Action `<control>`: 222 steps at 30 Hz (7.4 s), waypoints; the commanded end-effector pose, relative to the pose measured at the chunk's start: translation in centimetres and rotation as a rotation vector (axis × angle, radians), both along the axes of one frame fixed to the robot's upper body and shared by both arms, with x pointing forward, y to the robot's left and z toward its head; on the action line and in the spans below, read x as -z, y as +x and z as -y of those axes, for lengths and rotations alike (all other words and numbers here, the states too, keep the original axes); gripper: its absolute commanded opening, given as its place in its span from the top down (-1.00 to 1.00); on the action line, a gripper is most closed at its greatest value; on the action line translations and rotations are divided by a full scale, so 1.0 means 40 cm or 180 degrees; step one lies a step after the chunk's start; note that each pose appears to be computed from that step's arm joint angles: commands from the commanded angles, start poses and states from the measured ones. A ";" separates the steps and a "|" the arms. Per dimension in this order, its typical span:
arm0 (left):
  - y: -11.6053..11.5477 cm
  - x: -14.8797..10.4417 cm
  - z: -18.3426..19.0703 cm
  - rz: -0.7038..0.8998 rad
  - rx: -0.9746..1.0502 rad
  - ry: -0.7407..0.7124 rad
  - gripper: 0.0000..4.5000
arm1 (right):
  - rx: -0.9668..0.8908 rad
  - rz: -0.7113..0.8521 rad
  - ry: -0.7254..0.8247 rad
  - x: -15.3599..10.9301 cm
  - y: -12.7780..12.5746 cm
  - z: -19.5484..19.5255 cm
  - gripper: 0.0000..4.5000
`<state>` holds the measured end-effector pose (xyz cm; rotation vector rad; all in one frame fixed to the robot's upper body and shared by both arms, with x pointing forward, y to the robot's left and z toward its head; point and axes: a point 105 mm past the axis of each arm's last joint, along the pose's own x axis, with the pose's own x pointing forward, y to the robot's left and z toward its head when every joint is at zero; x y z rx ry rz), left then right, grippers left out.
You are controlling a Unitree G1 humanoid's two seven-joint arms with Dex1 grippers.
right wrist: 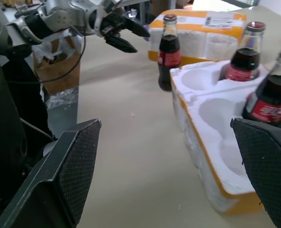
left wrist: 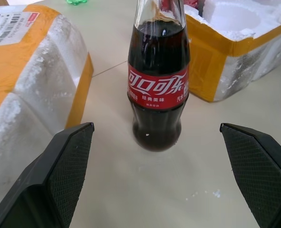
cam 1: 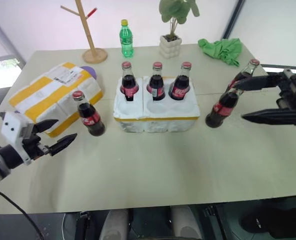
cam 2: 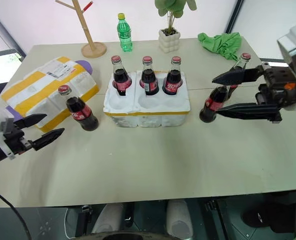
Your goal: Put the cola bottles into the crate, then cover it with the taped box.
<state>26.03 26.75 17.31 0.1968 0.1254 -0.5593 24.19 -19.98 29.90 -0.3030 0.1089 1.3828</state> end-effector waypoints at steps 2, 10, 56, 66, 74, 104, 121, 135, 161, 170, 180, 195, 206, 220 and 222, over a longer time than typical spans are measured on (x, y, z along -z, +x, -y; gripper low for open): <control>0.035 0.006 0.022 0.0163 -0.0009 0.0001 -0.99 | -0.0090 0.0125 -0.0016 0.009 -0.010 -0.027 -1.00; 0.065 0.043 0.059 0.0143 0.0021 -0.0147 -0.99 | -0.0151 0.0068 -0.0123 0.049 -0.003 -0.044 -1.00; 0.191 0.035 0.130 0.0323 0.0189 -0.0568 -0.26 | -0.0154 0.0126 0.0048 0.057 0.008 -0.085 -1.00; 0.162 -0.058 0.153 0.0349 0.0578 -0.0534 -0.26 | -0.0140 0.0116 0.0052 0.060 0.014 -0.089 -1.00; 0.123 -0.247 0.205 0.0499 0.1265 -0.0473 -0.26 | -0.0101 0.0102 0.0046 0.070 0.016 -0.085 -1.00; 0.274 -0.176 0.422 0.0297 0.1917 -0.0471 -0.26 | 0.0143 0.0090 0.0189 0.097 0.004 -0.077 -1.00; 0.277 -0.059 0.414 0.0062 0.1847 -0.0105 -0.98 | 0.0162 0.0135 0.0218 0.093 0.010 -0.081 -1.00; 0.126 -0.252 0.265 0.0365 0.1803 -0.0026 -0.98 | 0.0498 0.0028 0.0139 0.123 0.032 -0.022 -1.00; 0.006 -0.239 0.377 0.0157 0.2480 -0.0051 -0.98 | 0.2673 -0.0124 0.0451 0.271 0.104 0.226 -1.00; 0.024 -0.236 0.393 0.0255 0.2460 -0.0023 -0.98 | 0.3137 0.0012 0.0799 0.292 0.173 0.224 -1.00; 0.034 -0.240 0.398 0.0336 0.2433 -0.0006 -0.98 | 0.3176 -0.0061 0.0922 0.324 0.227 0.208 -1.00; 0.031 -0.234 0.400 0.0330 0.2429 0.0015 -1.00 | 0.3117 -0.0164 0.1162 0.349 0.296 0.174 -0.76; 0.029 -0.230 0.388 0.0309 0.2337 0.0003 -1.00 | 0.2911 0.0154 0.1220 0.236 0.274 0.188 -0.26; 0.021 -0.227 0.356 0.0345 0.2089 -0.0069 -1.00 | 0.0982 0.0491 0.1404 -0.021 0.202 -0.100 -0.26; 0.020 -0.226 0.357 0.0351 0.2083 -0.0069 -1.00 | 0.0869 0.0469 0.1403 -0.018 0.204 -0.123 -0.26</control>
